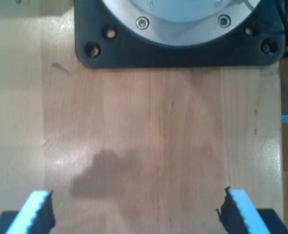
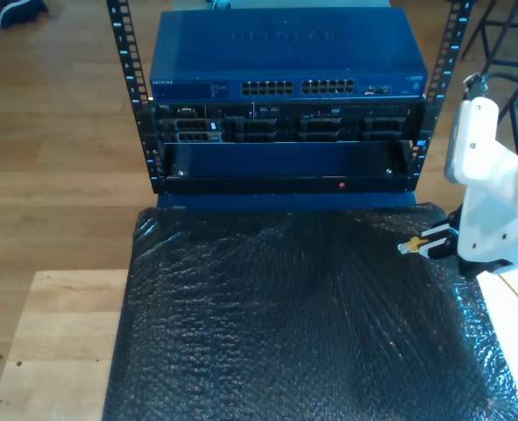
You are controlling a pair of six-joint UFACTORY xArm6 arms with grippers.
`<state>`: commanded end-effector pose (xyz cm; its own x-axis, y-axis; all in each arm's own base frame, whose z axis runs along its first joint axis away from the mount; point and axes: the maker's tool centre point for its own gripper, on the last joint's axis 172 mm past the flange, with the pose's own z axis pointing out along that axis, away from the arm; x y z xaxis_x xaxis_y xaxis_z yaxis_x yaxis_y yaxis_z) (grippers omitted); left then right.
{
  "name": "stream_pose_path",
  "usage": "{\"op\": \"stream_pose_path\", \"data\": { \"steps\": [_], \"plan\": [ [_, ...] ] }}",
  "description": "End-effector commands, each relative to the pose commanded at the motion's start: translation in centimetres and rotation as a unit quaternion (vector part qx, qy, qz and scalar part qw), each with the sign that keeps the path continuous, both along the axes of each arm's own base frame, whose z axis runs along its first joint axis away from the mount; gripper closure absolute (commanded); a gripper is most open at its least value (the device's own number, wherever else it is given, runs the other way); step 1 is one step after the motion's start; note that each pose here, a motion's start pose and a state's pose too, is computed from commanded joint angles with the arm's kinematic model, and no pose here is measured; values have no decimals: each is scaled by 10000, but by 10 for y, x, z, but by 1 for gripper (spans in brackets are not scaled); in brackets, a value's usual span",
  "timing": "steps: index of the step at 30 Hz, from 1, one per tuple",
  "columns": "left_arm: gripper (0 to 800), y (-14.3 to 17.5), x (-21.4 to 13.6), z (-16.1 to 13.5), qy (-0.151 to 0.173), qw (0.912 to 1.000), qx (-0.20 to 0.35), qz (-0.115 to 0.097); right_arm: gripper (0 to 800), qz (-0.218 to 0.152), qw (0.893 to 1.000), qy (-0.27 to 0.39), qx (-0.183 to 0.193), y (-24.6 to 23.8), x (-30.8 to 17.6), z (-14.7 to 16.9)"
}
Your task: Grab the cable and plug it in
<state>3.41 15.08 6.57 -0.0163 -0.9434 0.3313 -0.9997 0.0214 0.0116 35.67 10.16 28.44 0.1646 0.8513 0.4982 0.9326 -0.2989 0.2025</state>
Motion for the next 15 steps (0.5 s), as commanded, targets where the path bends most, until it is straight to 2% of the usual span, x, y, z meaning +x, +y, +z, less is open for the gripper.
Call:
{"op": "stream_pose_path", "data": {
  "steps": [5,12,15],
  "plan": [
    [2,0,0,0,-31,10000,-2,-67,797,-1,10000,22,-5,0,-1,-4],
    [2,-3,0,-2,-205,9983,-42,-545,797,-3,10000,60,1,0,-3,-7],
    [2,-5,-1,-4,-228,9977,-66,-636,797,-3,10000,60,1,0,-3,-7]
  ]
}}
